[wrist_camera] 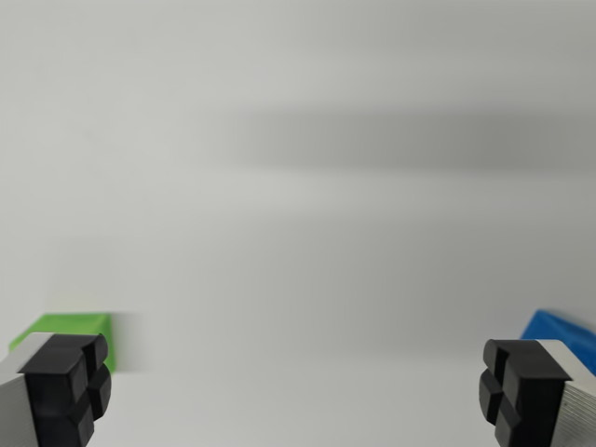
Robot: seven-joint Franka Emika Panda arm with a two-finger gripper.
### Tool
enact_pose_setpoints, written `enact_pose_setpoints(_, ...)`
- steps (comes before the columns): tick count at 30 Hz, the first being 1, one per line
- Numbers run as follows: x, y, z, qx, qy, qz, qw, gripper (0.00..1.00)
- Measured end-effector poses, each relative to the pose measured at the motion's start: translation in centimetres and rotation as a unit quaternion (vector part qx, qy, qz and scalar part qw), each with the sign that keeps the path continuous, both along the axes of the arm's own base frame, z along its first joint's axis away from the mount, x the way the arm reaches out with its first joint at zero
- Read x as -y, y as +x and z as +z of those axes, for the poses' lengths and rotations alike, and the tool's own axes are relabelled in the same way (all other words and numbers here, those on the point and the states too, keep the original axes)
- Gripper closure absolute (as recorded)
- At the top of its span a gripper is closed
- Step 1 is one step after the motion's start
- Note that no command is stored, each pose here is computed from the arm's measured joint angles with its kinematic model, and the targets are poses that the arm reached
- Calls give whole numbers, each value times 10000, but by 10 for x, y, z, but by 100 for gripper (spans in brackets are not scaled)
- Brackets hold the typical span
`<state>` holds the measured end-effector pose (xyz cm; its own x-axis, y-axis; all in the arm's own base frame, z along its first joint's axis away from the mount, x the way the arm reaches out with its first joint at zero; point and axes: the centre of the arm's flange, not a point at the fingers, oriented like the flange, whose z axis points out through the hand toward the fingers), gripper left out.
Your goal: Stack cube
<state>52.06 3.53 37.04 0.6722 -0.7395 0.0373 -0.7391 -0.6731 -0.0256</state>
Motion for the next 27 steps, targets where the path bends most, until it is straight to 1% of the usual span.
enact_pose_setpoints(4, -8, -6, -8, -14, 2, 17, 10000, 0)
enact_pose_setpoints(6, -13, -9, -12, -15, 3, 24, 10000, 0)
enact_pose_setpoints(11, -25, -18, -23, -34, 5, 53, 10000, 0)
enact_pose_setpoints(15, -33, -24, -31, -43, 7, 66, 10000, 0)
enact_pose_setpoints(17, -38, -28, -36, -54, 7, 76, 10000, 0)
enact_pose_setpoints(22, -50, -36, -46, -61, 10, 103, 9999, 0)
enact_pose_setpoints(27, -63, -45, -57, -74, 13, 130, 9999, 0)
